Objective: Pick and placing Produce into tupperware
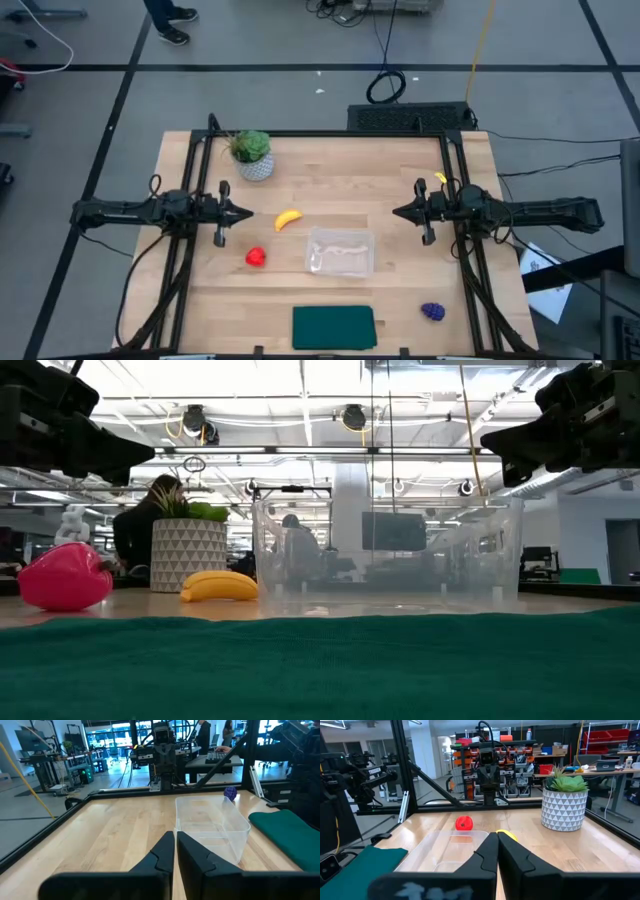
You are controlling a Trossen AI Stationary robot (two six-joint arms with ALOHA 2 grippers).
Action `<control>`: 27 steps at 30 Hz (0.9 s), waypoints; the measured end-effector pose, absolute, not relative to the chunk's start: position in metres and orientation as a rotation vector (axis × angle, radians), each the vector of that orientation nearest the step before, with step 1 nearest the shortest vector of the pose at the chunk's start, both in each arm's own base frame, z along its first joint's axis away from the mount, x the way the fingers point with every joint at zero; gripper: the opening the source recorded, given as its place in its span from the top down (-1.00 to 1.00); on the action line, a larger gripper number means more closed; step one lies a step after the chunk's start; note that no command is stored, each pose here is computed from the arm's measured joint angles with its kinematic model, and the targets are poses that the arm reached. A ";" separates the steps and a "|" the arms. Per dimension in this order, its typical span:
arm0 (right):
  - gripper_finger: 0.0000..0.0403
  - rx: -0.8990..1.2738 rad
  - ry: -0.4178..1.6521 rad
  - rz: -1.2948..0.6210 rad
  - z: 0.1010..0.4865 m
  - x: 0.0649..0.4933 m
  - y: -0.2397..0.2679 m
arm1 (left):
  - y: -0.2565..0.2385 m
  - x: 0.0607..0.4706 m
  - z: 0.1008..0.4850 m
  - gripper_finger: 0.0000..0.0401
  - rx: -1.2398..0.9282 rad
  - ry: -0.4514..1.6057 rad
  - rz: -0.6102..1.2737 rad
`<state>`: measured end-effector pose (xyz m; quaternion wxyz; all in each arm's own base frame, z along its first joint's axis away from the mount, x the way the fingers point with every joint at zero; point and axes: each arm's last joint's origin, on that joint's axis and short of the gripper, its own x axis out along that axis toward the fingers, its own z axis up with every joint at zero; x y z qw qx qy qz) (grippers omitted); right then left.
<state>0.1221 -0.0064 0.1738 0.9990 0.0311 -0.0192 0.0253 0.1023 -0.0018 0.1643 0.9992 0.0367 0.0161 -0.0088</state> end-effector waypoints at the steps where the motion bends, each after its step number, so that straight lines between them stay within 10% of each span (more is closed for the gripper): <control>1: 1.00 0.062 -0.038 0.050 0.174 0.122 -0.006 | -0.002 0.102 0.164 0.87 0.073 0.032 -0.017; 27: 1.00 0.062 -0.038 0.051 0.174 0.122 -0.006 | -0.002 0.102 0.164 0.87 0.073 0.033 -0.018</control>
